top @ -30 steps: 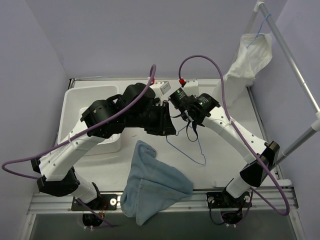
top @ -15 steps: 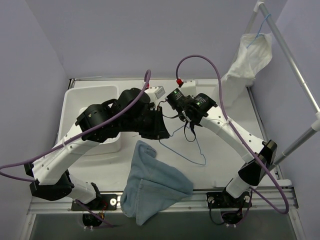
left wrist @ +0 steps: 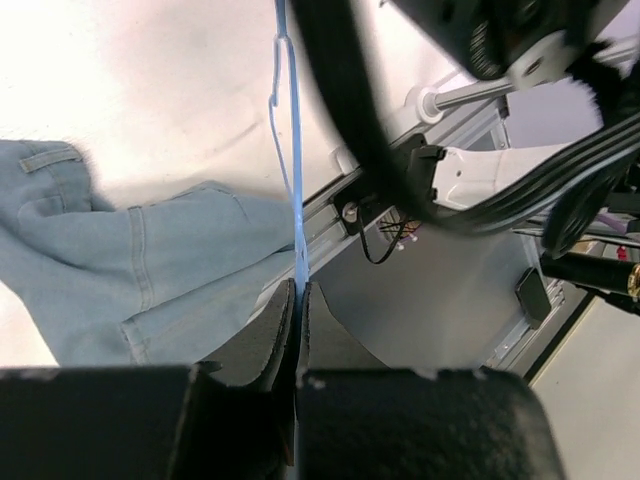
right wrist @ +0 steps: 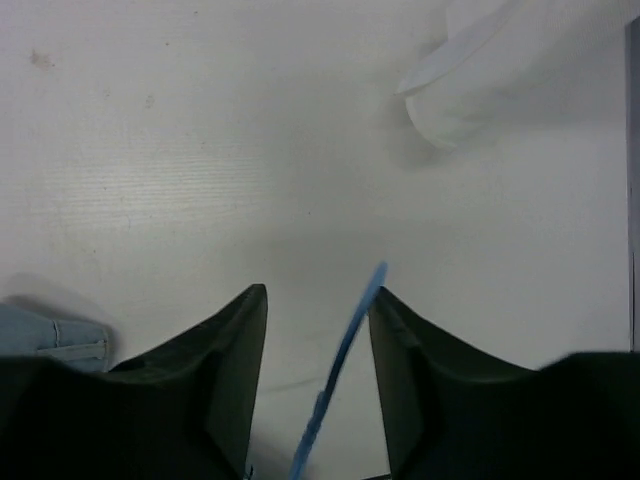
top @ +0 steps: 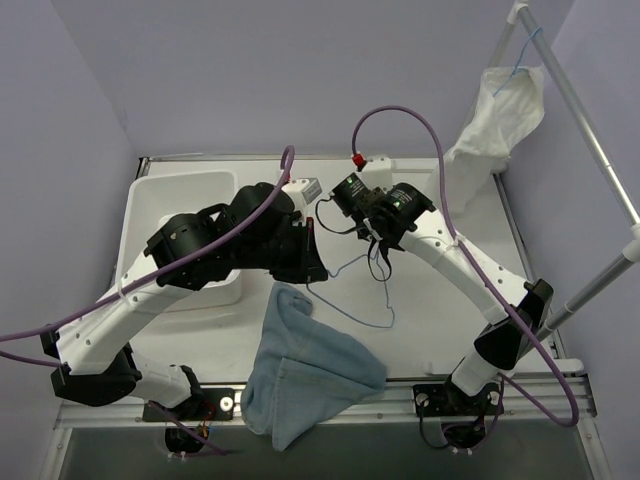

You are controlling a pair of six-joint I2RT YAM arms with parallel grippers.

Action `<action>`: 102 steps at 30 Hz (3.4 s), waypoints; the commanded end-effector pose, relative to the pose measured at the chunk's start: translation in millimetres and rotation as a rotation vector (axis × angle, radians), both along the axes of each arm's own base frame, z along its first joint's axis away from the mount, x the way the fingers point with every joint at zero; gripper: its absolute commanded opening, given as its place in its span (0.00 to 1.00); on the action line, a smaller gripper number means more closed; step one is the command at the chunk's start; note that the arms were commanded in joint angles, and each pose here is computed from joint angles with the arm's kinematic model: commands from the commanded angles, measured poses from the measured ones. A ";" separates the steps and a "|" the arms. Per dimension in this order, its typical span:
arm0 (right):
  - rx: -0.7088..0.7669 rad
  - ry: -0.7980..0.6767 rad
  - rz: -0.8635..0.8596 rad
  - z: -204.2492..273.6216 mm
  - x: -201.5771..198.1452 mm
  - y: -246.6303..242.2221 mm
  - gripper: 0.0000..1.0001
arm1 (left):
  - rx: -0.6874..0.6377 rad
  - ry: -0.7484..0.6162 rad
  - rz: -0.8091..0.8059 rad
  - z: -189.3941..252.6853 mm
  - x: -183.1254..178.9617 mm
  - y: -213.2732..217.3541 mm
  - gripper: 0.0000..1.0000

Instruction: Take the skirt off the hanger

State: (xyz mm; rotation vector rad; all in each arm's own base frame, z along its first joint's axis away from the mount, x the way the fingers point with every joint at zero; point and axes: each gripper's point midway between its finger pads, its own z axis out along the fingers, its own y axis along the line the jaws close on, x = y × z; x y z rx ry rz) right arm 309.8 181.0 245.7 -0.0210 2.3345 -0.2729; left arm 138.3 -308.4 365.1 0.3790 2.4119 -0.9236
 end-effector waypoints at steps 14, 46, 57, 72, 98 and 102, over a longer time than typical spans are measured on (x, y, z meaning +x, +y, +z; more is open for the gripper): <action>0.299 0.056 0.146 53.7 -58.5 14.3 0.98 | -0.054 -0.144 0.059 23.3 10.4 25.4 0.02; 0.844 0.209 0.393 18.5 -205.1 -0.3 0.00 | -0.592 -0.464 -0.249 164.2 24.9 -52.6 0.02; 0.852 0.253 0.410 -0.5 -221.6 -7.5 0.00 | -0.821 -0.485 -0.365 202.7 34.4 -112.5 0.02; 0.865 0.183 0.375 3.5 -225.0 -25.1 0.00 | -0.550 -0.557 -0.250 173.5 80.0 -101.2 0.02; 0.914 0.221 0.566 8.3 -222.8 13.7 0.00 | -0.852 -0.710 -0.320 246.6 91.5 -101.1 0.02; 0.899 0.235 0.553 -1.3 -224.8 10.2 0.00 | -0.924 -0.706 -0.341 255.5 89.5 -107.1 0.02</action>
